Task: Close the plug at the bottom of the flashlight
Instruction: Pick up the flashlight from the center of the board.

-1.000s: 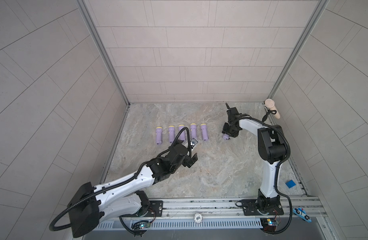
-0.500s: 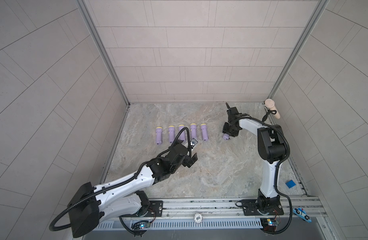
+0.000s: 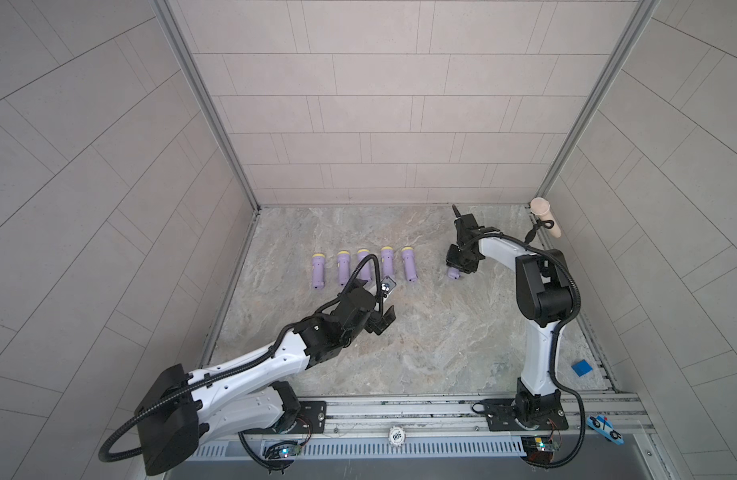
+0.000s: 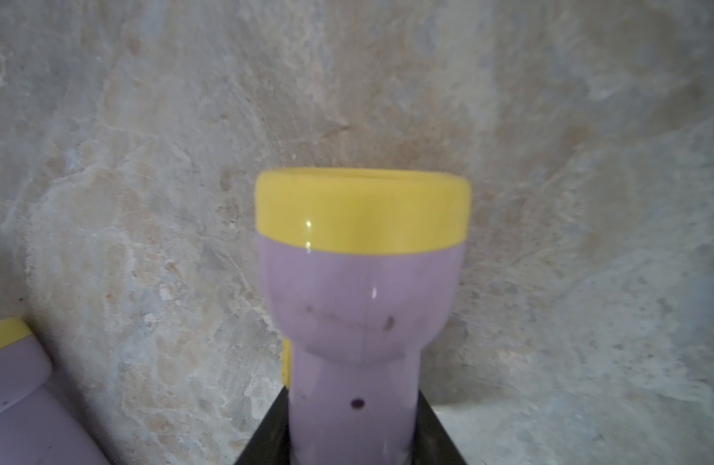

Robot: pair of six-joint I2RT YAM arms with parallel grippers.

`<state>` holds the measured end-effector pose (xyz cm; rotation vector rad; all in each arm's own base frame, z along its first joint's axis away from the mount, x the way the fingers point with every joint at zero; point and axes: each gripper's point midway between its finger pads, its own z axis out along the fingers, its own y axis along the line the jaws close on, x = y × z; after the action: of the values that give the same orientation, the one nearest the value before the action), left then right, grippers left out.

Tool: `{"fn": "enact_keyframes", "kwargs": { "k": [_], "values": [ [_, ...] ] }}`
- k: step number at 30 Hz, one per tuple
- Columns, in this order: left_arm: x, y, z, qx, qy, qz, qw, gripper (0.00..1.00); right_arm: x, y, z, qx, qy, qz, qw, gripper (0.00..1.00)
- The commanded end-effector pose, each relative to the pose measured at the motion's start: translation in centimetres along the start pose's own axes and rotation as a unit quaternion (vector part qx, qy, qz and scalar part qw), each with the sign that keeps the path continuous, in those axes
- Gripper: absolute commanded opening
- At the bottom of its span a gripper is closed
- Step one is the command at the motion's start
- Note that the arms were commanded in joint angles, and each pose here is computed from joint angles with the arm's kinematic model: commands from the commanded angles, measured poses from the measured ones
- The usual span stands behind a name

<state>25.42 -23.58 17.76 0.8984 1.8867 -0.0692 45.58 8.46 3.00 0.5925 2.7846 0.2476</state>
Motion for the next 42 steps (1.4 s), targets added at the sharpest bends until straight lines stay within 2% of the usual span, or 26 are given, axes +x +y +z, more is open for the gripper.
{"fn": "enact_keyframes", "kwargs": {
  "k": [1,4,21,42],
  "values": [
    [-0.1,0.0,-0.1,-0.003,-0.001,0.011,1.0,1.0,1.0,-1.1,1.4,0.017,0.02,0.003,1.0,0.17],
    [-0.1,-0.1,-0.1,0.001,-0.002,0.011,1.0,1.0,1.1,-1.0,1.4,0.015,0.023,0.003,1.0,0.0],
    [-0.5,-0.4,-0.3,0.012,-0.004,0.008,1.0,1.0,1.1,0.4,-1.6,-0.024,0.01,0.006,1.0,0.0],
    [-2.0,-1.4,-1.1,0.027,-0.037,0.022,0.999,1.0,3.9,4.2,-10.7,-0.126,-0.024,-0.005,0.992,0.0]
  ]
}}
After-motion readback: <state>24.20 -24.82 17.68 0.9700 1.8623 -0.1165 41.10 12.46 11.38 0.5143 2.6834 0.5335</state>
